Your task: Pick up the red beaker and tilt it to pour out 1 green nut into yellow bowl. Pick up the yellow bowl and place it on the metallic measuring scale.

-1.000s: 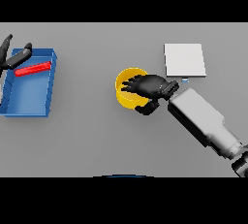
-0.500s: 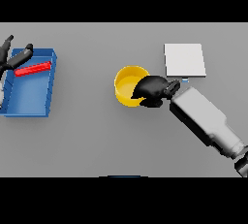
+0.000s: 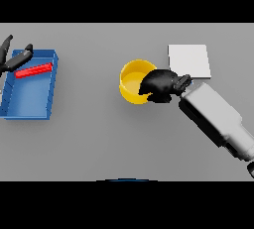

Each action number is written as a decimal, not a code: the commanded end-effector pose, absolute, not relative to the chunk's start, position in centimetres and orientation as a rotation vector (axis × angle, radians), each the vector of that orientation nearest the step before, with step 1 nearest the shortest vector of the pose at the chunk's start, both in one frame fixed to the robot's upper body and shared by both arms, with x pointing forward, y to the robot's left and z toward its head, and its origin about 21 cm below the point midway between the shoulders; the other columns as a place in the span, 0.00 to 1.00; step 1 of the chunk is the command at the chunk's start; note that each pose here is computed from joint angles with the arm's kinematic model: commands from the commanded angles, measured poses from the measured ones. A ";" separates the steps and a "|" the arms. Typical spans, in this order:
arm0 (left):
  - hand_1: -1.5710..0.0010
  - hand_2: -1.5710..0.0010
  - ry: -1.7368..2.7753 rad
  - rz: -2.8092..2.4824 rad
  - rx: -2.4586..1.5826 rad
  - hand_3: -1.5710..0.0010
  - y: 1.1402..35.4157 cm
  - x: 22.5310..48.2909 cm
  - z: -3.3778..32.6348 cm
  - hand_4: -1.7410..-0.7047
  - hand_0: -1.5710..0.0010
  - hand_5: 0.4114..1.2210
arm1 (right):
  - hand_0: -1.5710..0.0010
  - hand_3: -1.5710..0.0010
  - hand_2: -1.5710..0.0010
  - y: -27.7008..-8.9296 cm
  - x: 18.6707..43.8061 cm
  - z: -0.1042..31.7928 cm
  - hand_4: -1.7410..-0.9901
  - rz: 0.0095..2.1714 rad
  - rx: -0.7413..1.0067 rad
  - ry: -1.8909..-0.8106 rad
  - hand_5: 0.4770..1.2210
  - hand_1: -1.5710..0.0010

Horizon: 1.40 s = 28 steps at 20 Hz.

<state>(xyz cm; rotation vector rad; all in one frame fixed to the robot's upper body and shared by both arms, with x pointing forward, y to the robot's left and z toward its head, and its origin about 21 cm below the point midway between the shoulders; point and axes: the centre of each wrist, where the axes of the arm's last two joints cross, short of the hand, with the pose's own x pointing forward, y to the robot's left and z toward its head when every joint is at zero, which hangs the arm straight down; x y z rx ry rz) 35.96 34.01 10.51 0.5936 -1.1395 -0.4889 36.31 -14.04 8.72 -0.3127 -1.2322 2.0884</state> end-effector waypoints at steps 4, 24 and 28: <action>1.00 1.00 -1.149 -0.476 0.572 1.00 33.9 36.4 11.2 0.93 1.00 0.36 | 0.01 0.23 0.09 -14.9 36.3 10.6 0.00 2.067 -0.404 -1.222 1.00 0.01; 1.00 1.00 -1.116 -0.414 0.549 1.00 33.3 35.5 11.4 0.85 1.00 0.43 | 0.00 0.26 0.02 -23.7 41.6 12.7 0.00 1.744 -0.760 -1.183 1.00 0.00; 1.00 1.00 -1.107 -0.419 0.553 1.00 33.1 35.6 11.5 0.85 1.00 0.46 | 0.00 0.23 0.06 -25.4 42.6 10.9 0.00 1.684 -0.767 -1.160 1.00 0.00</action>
